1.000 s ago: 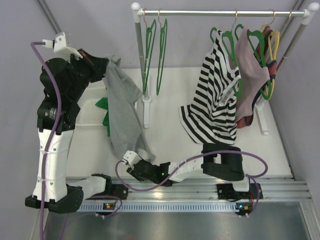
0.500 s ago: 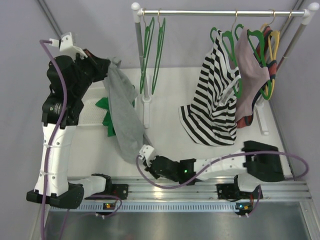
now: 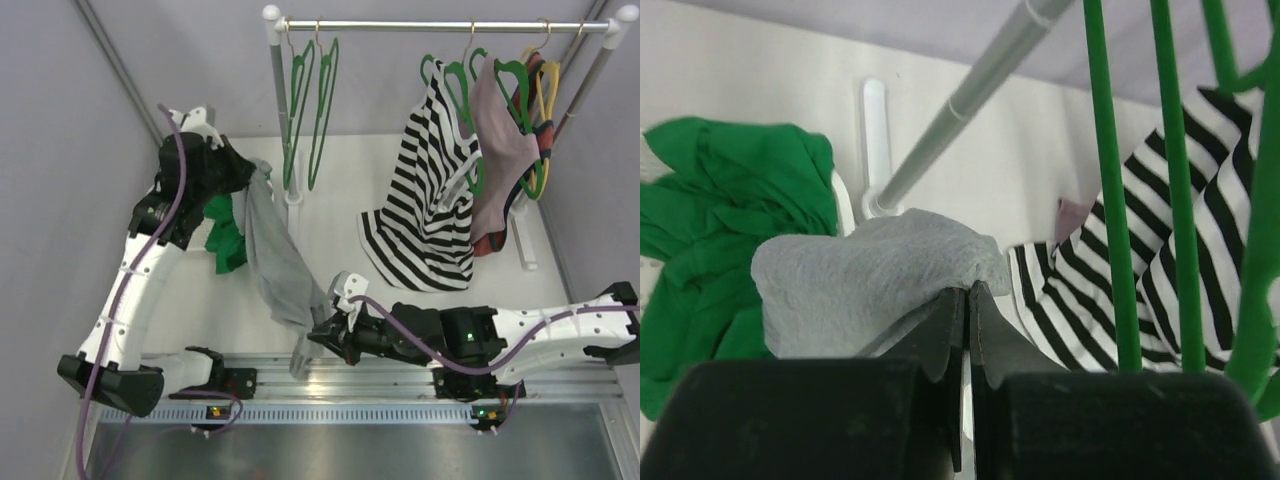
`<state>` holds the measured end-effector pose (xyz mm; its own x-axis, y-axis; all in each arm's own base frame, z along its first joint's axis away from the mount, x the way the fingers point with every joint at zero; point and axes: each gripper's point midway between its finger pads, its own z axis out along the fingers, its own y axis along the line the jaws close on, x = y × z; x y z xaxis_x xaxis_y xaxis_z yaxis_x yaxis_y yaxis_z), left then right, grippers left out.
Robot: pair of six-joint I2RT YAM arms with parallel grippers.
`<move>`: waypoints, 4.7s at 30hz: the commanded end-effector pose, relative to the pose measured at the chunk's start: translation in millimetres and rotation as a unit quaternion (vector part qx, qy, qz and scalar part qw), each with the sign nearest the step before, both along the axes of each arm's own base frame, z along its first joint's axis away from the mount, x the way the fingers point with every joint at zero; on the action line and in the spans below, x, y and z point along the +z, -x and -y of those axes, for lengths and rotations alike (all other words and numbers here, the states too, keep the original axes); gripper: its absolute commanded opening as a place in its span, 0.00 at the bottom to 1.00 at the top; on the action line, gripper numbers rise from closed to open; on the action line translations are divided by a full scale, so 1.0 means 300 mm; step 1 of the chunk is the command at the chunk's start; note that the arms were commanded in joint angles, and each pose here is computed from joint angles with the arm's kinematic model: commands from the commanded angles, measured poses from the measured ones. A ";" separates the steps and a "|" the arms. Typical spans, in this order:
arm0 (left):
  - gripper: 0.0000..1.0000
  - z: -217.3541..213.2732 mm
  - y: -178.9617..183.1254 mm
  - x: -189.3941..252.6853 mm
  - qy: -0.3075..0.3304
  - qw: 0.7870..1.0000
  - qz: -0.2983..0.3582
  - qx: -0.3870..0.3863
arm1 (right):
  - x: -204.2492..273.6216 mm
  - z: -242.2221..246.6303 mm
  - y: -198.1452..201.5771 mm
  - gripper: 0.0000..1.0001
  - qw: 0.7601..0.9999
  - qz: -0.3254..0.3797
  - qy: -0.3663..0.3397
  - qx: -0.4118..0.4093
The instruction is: Place the tank top on the hanger
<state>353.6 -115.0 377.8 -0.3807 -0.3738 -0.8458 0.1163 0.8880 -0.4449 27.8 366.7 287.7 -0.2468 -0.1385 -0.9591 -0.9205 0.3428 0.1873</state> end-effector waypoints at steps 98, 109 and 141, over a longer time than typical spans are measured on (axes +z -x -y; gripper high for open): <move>0.00 0.442 0.785 -0.368 0.108 0.942 -0.035 -0.317 | 0.012 0.455 -0.602 0.00 0.962 -0.142 -0.021 -0.233; 0.00 0.366 0.766 0.227 0.107 0.938 0.099 -0.314 | 0.430 0.542 -0.563 0.00 0.964 -0.069 -0.090 -0.239; 0.00 0.415 0.561 -0.224 0.010 0.984 0.003 -0.179 | 0.098 0.454 -0.634 0.00 0.948 -0.187 -0.056 -0.250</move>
